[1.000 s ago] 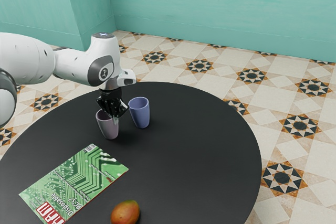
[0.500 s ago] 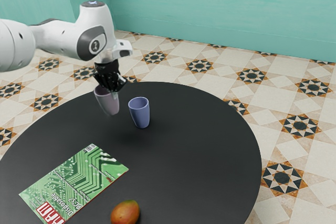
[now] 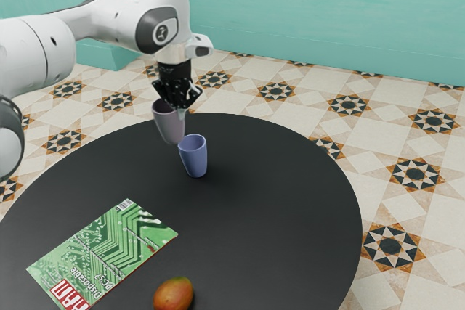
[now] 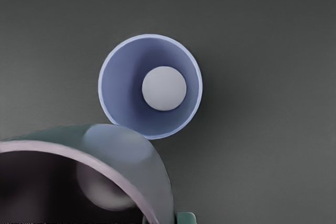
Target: Place the left cup onto the right cup
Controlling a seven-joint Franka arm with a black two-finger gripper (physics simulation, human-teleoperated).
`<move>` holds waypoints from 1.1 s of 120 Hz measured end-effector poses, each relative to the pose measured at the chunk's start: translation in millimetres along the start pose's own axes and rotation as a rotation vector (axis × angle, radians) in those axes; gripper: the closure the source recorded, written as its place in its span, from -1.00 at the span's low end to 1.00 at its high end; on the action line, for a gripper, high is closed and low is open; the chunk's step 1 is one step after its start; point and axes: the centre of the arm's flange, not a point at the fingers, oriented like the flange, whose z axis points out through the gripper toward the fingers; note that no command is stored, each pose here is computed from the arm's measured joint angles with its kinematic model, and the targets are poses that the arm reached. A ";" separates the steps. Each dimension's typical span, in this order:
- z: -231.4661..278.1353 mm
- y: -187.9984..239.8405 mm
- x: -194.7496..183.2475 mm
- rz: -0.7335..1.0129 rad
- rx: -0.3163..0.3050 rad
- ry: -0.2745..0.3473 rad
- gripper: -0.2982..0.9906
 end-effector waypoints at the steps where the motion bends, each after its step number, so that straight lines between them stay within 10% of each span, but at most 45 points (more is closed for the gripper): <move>1: 0.5 0.2 1.0 -0.001 0.000 -0.001 0.68; 132: 30.1 16.5 46.3 -0.035 0.012 -0.002 0.68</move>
